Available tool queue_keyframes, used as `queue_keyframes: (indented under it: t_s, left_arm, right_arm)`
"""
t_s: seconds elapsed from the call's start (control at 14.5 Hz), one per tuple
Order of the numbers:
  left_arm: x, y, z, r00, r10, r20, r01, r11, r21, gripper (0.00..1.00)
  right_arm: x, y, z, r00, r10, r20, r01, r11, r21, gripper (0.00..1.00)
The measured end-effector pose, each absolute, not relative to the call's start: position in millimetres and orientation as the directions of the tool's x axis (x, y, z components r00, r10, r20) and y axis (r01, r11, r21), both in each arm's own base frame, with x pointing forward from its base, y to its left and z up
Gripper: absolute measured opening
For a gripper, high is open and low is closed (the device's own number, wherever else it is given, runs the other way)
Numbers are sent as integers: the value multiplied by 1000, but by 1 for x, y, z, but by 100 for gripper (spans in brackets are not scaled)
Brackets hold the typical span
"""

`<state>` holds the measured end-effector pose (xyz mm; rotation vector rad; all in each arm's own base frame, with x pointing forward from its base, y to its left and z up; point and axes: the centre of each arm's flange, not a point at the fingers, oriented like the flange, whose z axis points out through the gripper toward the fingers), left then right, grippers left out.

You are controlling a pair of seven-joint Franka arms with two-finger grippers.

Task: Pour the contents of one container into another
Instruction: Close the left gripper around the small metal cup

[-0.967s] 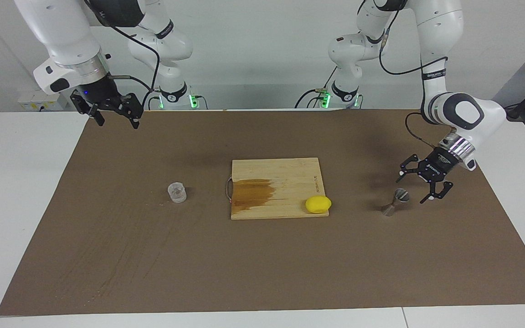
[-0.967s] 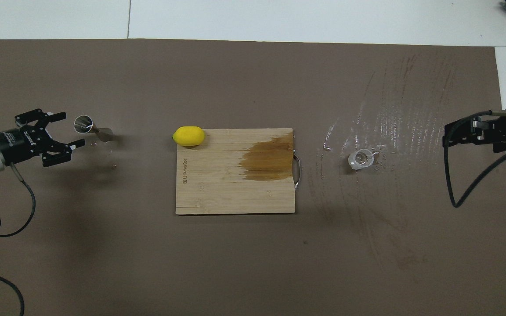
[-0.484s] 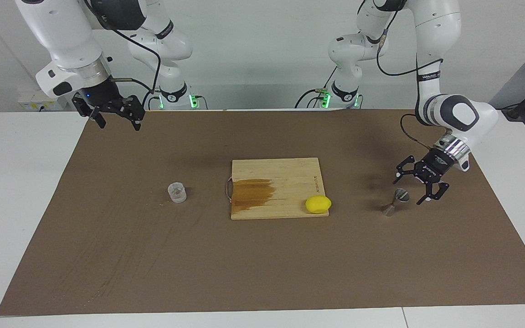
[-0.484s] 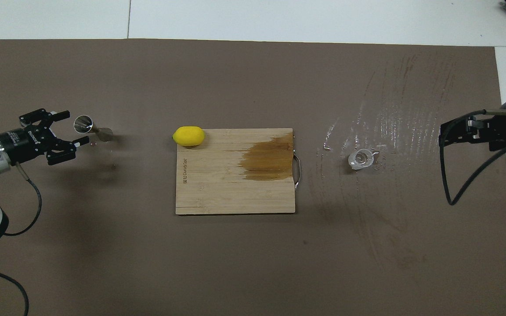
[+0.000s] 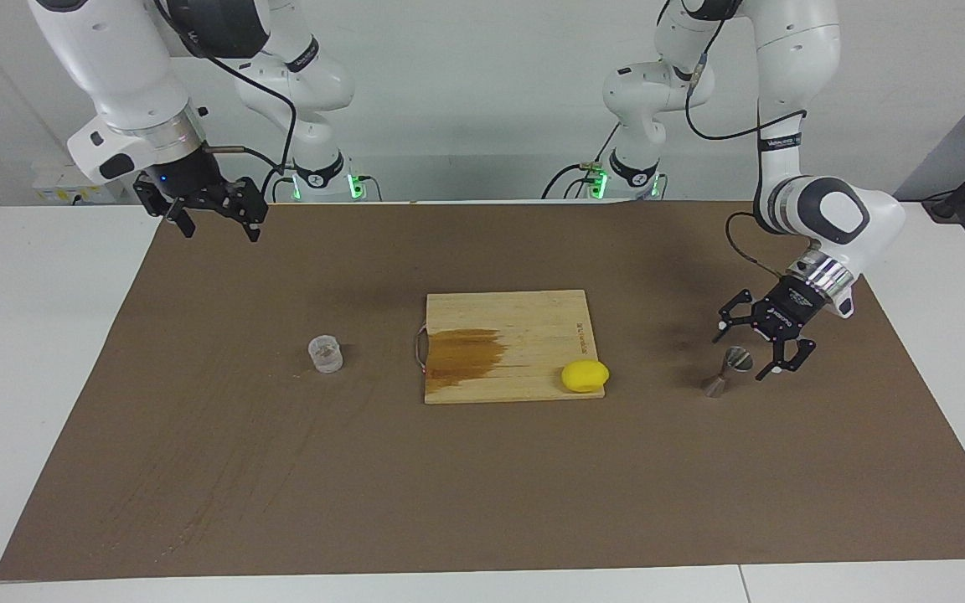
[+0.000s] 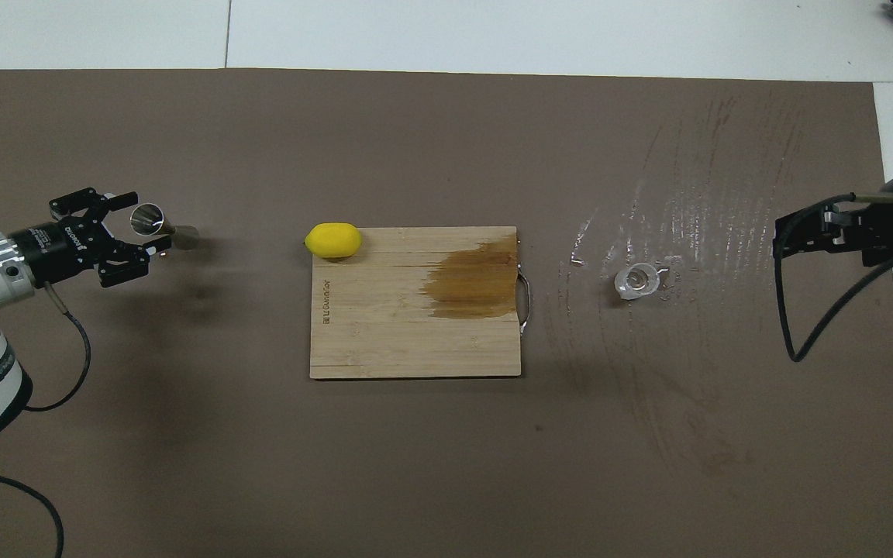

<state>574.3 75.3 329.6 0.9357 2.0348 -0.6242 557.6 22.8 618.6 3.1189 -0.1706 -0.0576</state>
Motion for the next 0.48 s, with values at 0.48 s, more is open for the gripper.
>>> queue_keyframes:
  t_s: [0.48]
  left_arm:
    - [571, 76, 325, -406, 407, -818, 794, 601, -95, 87]
  right_arm:
    - [558, 23, 619, 993, -108, -36, -108, -994, 19, 100]
